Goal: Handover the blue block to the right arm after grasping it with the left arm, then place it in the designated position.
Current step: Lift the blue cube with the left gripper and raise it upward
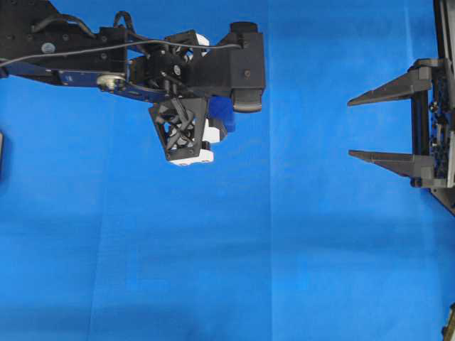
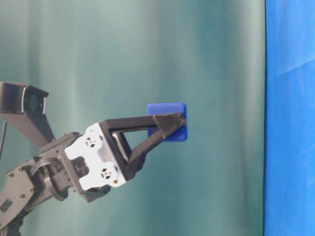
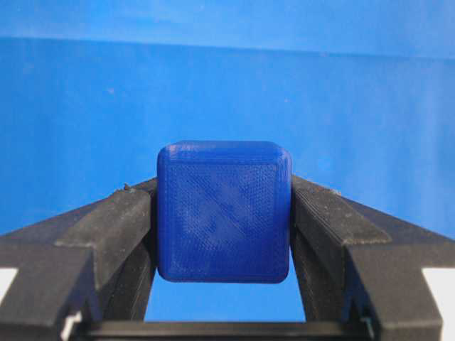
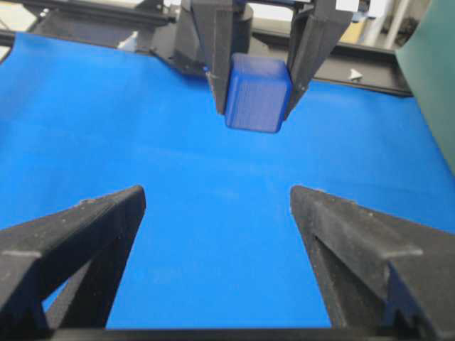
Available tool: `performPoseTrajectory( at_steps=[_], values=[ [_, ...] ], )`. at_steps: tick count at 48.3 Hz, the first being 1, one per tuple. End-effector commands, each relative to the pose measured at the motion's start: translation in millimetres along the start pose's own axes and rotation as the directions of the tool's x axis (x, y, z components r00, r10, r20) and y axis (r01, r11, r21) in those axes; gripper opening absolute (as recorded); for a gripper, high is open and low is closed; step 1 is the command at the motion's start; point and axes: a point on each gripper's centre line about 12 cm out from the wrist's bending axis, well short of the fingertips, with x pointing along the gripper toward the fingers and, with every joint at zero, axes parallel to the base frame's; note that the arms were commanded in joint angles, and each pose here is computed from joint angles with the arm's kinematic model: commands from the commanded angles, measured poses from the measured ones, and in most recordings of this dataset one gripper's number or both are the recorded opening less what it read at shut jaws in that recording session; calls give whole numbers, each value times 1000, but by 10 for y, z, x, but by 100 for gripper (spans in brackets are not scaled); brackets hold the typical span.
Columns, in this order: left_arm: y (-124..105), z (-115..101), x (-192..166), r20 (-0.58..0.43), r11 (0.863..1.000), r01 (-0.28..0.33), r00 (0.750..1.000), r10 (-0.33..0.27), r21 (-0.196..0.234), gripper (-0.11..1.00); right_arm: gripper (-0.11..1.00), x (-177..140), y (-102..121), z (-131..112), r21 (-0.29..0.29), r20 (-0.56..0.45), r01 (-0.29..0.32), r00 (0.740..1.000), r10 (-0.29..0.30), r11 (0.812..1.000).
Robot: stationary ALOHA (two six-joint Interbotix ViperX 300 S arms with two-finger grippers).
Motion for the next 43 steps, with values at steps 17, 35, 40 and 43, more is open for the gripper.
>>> performPoseTrajectory(
  at_steps=[17, 35, 40, 43],
  values=[
    [-48, -47, -440, 295, 1000, 5, 956, -7, 8, 46, 96, 23, -3, 104, 3, 26, 2, 1000, -2, 1000],
    [-142, -331, -796, 653, 999, 22, 756, -32, 23, 46, 96, 23, -3, 110, 3, 28, 2, 1000, -2, 1000],
    [-189, -413, -856, 713, 999, 30, 699, -46, 35, 46, 96, 24, -2, 116, 0, 29, 1, 1000, -1, 1000],
    [-214, -451, -876, 743, 999, 36, 668, -54, 40, 46, 96, 24, -2, 116, 0, 29, 1, 1000, -1, 1000]
  ],
)
